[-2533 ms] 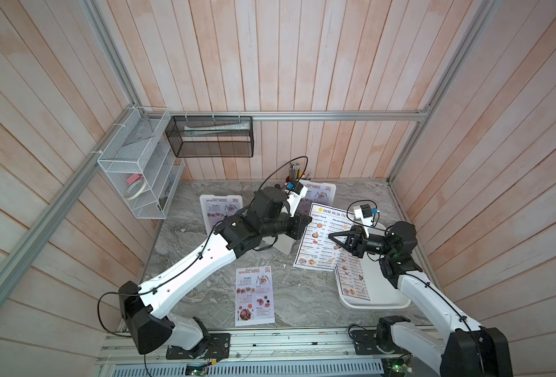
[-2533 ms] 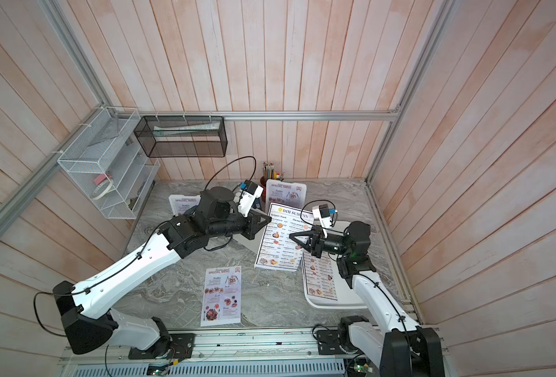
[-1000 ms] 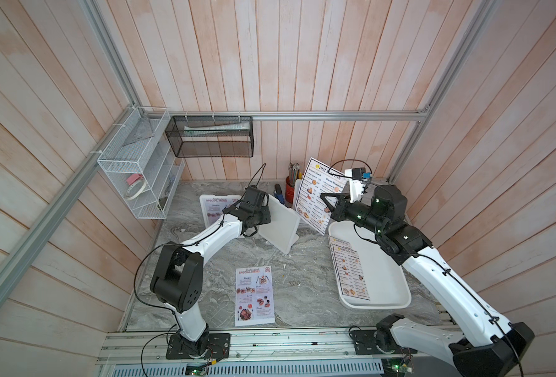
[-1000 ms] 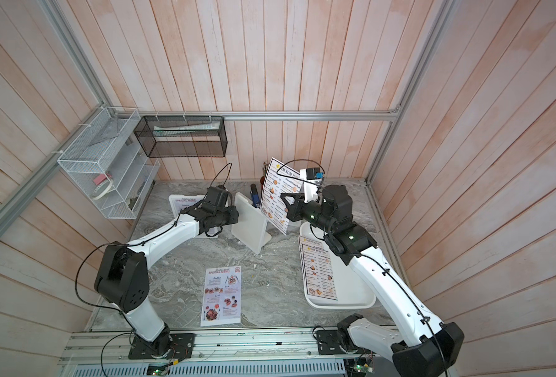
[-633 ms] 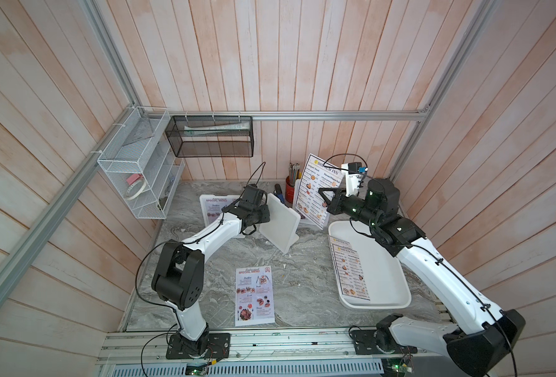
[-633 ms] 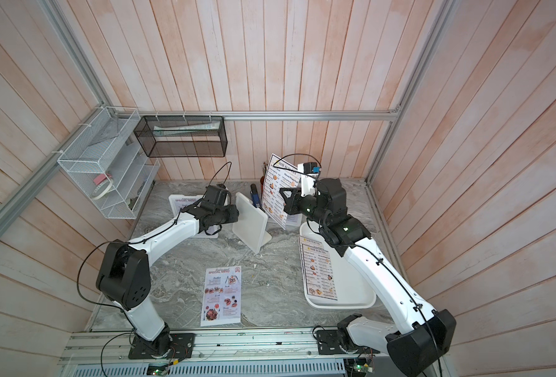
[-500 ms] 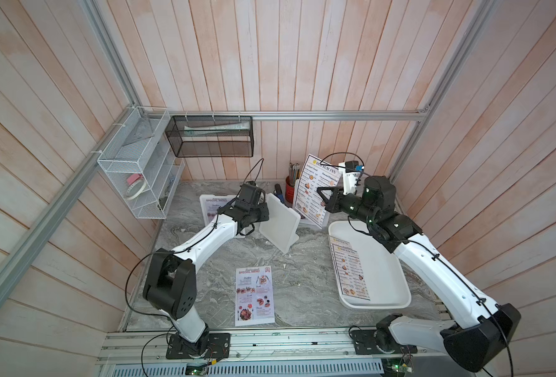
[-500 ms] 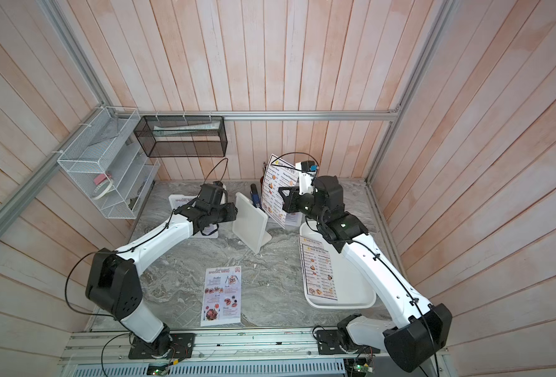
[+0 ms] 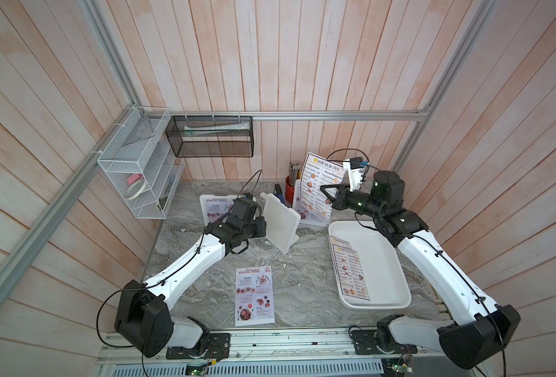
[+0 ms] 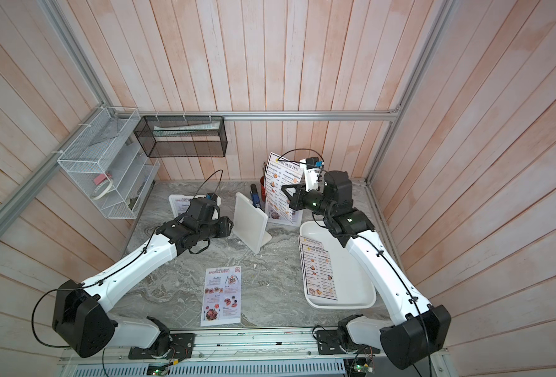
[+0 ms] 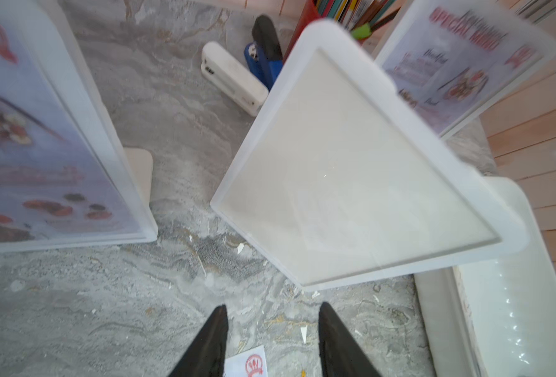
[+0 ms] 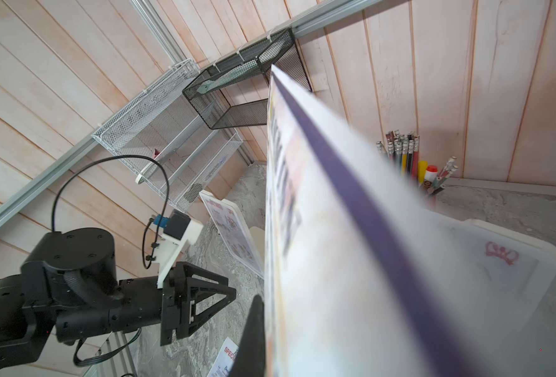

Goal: Replace the menus in the menu holders
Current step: Insert the menu into the menu holder.

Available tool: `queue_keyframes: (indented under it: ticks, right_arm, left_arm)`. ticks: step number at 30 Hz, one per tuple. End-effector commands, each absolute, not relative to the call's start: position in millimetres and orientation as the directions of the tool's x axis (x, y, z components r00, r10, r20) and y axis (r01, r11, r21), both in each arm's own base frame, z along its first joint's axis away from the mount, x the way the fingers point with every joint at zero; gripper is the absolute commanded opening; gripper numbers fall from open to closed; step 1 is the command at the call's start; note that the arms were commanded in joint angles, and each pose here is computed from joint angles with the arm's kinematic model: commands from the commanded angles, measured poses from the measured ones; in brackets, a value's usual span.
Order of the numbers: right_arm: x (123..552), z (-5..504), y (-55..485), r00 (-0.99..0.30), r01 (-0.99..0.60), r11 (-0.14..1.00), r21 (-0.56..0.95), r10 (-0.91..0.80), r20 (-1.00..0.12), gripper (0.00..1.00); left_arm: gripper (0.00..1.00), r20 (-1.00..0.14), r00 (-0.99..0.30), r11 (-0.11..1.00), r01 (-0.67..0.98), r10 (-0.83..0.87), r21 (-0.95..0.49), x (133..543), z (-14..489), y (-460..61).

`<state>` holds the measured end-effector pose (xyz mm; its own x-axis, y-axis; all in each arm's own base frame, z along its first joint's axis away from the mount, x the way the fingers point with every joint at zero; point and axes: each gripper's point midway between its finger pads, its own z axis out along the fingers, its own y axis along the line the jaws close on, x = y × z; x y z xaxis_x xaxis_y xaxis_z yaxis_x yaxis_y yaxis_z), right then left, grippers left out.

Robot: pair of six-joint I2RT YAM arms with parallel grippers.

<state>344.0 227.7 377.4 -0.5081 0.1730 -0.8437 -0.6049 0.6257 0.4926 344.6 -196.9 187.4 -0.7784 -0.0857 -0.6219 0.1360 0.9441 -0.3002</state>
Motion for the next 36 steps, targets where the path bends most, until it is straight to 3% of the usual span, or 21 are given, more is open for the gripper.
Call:
queue_keyframes:
  ticks: [1,36]
  right_arm:
    - [342.5,377.0,232.7,-0.508,-0.651,0.582,0.487,0.142,-0.85,0.04]
    - [354.6,367.0,233.1,-0.523,-0.684,0.523,0.508,0.134,-0.842,0.03]
  left_arm:
    - [0.47,-0.617,-0.781,0.95,0.113,-0.096,-0.29,337.2,184.3,-190.5]
    - [0.46,-0.593,-0.799,0.953,0.1,-0.095,-0.286,337.3,169.0,-194.5]
